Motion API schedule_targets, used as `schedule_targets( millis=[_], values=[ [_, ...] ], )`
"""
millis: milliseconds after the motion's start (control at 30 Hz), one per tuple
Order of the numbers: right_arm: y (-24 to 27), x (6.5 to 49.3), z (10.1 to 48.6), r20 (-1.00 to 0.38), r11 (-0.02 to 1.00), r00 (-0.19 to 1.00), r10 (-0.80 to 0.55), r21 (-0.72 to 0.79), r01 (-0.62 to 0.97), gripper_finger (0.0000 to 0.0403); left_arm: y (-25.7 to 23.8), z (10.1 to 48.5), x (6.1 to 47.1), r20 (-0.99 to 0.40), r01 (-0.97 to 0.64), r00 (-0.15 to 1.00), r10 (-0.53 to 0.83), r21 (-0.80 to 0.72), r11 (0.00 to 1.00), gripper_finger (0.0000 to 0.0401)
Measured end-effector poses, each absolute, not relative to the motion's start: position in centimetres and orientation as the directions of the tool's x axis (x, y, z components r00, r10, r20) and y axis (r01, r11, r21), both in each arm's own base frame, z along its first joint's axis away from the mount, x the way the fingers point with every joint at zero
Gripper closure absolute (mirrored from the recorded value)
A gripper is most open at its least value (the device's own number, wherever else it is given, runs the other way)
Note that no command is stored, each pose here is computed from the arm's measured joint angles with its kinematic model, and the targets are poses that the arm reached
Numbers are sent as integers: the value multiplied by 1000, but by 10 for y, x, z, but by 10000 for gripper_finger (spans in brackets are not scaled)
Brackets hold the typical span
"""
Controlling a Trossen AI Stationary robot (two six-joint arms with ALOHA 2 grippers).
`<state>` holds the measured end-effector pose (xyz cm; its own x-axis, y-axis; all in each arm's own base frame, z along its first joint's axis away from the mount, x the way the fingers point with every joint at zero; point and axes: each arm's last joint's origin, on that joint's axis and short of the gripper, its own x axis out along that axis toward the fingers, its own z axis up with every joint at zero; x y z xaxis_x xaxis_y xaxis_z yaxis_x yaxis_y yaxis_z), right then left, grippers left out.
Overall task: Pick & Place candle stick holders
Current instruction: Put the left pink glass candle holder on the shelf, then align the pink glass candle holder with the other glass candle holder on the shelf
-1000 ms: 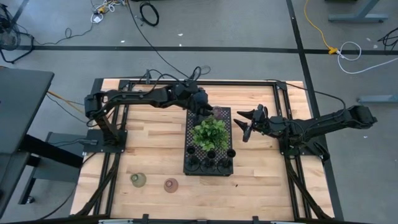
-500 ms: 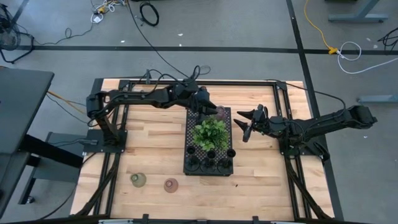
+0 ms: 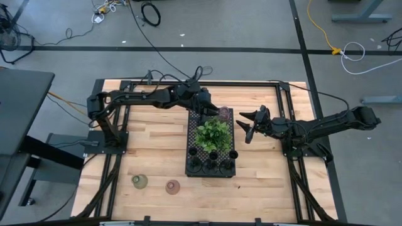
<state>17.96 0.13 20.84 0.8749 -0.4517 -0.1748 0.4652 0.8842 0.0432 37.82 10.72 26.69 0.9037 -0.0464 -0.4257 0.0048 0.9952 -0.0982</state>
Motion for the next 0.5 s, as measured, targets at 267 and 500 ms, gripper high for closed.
schedule_targets(
  millis=[267, 500],
  values=[
    [1, 180, 208, -176, 885, 874, -452, 36, 465, 202, 108, 282, 351, -529, -40, 848, -36, -131, 991, 284],
    [1, 179, 208, -182, 884, 873, -452, 37, 465, 202, 92, 283, 312, -761, -135, 647, -59, -190, 972, 284]
  ],
)
